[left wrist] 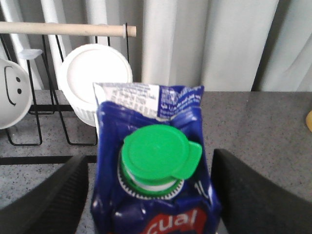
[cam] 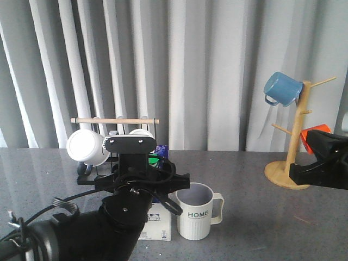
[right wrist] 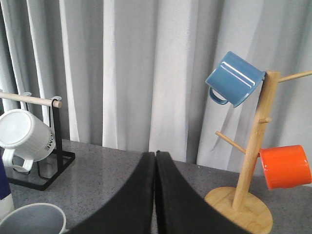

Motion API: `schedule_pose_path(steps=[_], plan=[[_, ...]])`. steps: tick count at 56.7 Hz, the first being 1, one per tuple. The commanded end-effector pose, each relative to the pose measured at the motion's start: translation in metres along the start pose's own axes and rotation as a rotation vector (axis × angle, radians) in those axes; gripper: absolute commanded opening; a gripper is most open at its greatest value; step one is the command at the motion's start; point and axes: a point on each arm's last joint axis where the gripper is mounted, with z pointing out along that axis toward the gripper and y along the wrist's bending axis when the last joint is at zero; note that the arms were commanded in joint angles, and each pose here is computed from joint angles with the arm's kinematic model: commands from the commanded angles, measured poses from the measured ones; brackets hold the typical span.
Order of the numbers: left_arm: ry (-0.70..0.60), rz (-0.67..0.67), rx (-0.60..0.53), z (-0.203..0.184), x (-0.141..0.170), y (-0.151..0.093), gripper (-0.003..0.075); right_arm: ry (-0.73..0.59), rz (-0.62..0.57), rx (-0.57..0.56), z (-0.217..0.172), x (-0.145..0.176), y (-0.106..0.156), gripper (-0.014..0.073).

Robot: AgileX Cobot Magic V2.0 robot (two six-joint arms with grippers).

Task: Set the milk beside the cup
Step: 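Carry the milk carton with the left gripper beside the HOME mug, then open the left gripper and lift it up away from the carton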

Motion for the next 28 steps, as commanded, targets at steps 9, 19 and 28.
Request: schedule_pose_path(steps=[9, 19, 28], plan=[[-0.210, -0.026, 0.010, -0.035, -0.066, 0.008, 0.0511, -0.124, -0.005, 0.010, -0.006, -0.022, -0.002, -0.0008], [-0.317, -0.015, 0.037, -0.061, -0.099, 0.016, 0.0462, -0.124, -0.005, 0.010, -0.006, -0.022, -0.002, -0.0008], [-0.422, -0.037, 0.015, -0.086, -0.127, 0.029, 0.0386, -0.124, -0.005, 0.010, -0.006, -0.022, -0.002, -0.0008]])
